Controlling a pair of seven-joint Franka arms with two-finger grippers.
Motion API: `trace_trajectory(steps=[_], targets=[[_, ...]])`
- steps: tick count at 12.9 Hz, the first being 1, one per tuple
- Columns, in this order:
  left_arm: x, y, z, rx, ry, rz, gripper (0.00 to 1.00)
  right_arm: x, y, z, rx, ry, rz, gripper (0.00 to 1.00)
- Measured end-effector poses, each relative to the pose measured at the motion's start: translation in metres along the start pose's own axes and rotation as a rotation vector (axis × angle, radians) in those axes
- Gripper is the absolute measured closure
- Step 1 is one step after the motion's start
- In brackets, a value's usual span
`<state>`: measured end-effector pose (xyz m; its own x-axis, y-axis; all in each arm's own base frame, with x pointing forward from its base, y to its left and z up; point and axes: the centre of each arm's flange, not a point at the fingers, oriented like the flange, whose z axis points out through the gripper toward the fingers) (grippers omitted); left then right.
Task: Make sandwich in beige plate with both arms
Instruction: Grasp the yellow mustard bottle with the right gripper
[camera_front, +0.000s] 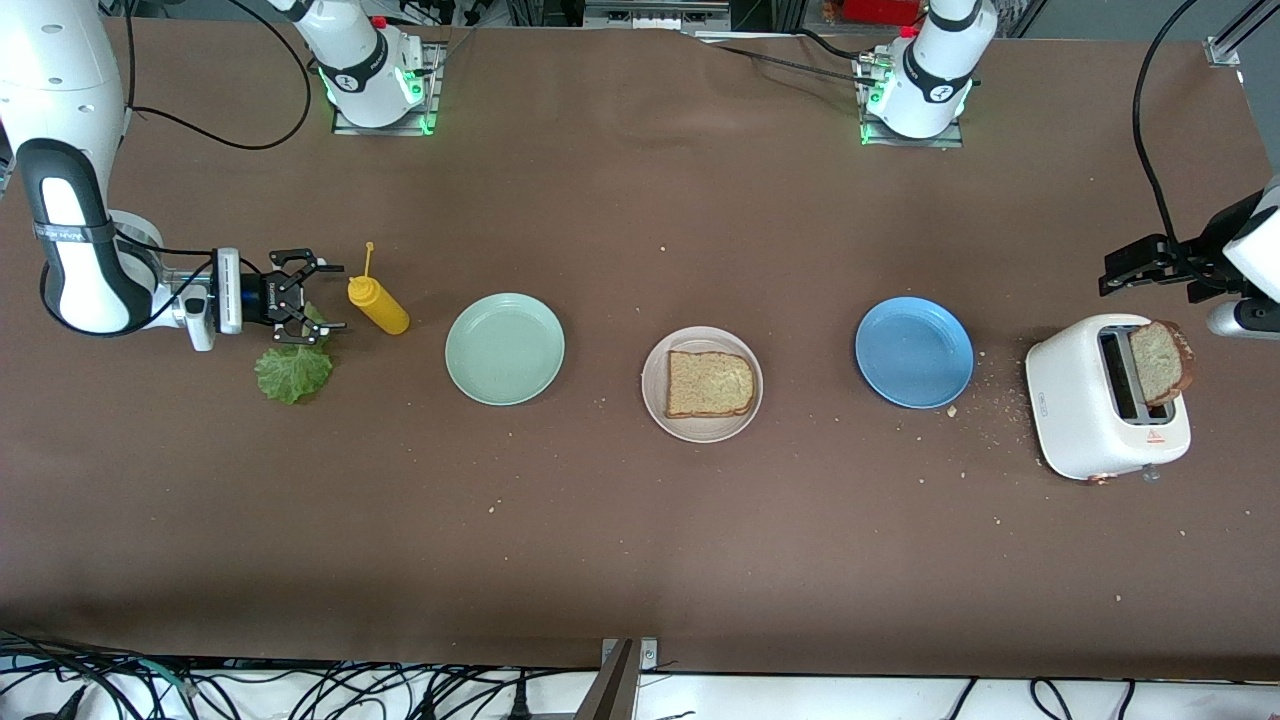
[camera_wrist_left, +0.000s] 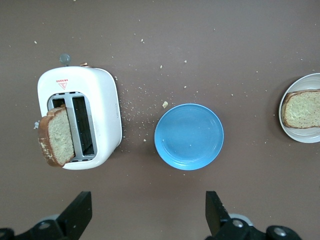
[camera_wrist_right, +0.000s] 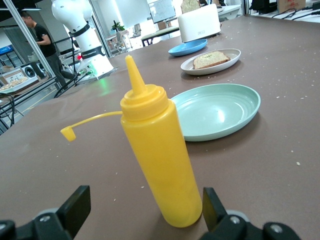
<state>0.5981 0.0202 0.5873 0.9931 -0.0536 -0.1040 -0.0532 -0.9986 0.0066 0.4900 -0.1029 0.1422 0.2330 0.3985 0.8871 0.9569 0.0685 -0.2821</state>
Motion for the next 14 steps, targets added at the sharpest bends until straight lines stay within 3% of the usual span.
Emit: trace_trajectory(steps=[10,11,14], targets=[[0.0,-0.003,0.005,0.027,-0.013,-0.003,0.0,-0.008,0.013,0.045,0.004,0.103,-0.014,0.02],[0.0,-0.003,0.006,0.027,-0.015,-0.003,0.0,-0.008,0.014,0.047,0.001,0.107,-0.014,0.08],[0.001,-0.006,0.01,0.048,-0.025,-0.005,0.0,-0.004,0.02,0.051,-0.003,0.108,-0.031,0.44]])
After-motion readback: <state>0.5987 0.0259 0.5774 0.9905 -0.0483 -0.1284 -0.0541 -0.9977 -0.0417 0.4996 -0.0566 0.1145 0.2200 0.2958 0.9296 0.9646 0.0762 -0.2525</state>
